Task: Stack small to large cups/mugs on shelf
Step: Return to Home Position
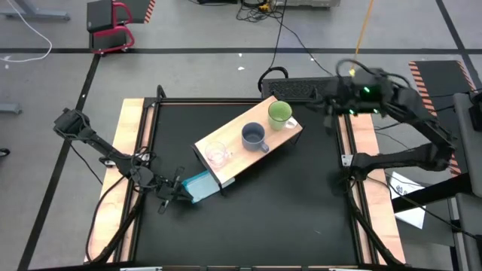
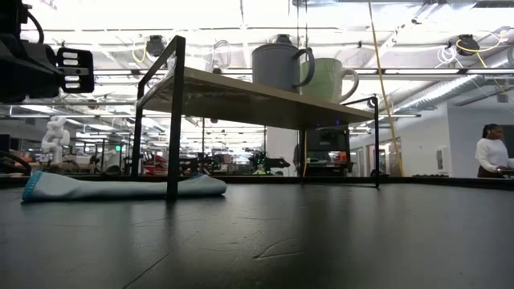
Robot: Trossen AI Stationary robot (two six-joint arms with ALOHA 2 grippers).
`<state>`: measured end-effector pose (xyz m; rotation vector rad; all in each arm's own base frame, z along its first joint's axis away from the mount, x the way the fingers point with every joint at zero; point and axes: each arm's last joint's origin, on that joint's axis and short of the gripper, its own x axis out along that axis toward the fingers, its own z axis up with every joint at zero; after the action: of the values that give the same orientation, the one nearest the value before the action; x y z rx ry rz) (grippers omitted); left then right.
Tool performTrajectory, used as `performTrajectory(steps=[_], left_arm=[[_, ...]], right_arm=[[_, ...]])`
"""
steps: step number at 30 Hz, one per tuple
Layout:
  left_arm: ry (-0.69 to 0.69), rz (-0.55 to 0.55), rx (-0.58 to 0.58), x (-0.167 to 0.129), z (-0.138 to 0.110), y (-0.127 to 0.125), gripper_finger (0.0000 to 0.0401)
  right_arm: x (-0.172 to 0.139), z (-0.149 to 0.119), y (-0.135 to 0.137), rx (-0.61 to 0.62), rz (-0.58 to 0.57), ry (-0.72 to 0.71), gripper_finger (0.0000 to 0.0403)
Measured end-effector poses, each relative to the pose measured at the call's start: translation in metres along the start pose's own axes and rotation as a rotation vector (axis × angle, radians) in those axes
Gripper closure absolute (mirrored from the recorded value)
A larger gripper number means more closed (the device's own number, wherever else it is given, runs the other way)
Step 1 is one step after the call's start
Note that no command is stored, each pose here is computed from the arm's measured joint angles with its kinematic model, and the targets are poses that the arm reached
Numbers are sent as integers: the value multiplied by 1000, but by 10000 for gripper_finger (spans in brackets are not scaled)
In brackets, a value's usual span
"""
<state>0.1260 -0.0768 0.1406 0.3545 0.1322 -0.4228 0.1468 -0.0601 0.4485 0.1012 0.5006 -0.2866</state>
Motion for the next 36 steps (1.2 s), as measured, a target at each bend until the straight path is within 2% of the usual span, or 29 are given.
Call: performTrajectory(steps=[5,11,14,18,26,36], left_arm=[[-33,10,20,0,3,1,375],[-45,15,20,0,5,1,375],[-82,26,29,0,8,2,376],[-89,27,77,-1,9,1,396],[-98,63,98,-2,12,-2,399],[-126,72,81,-3,15,-2,400]], right_arm=[[-13,-25,17,-41,94,-41,401],[-16,-62,23,-41,147,-80,402],[-14,-82,23,-39,161,-84,402],[-10,-108,25,-40,186,-101,403],[0,-158,28,-63,255,-153,403],[6,-197,31,-101,385,-260,403]])
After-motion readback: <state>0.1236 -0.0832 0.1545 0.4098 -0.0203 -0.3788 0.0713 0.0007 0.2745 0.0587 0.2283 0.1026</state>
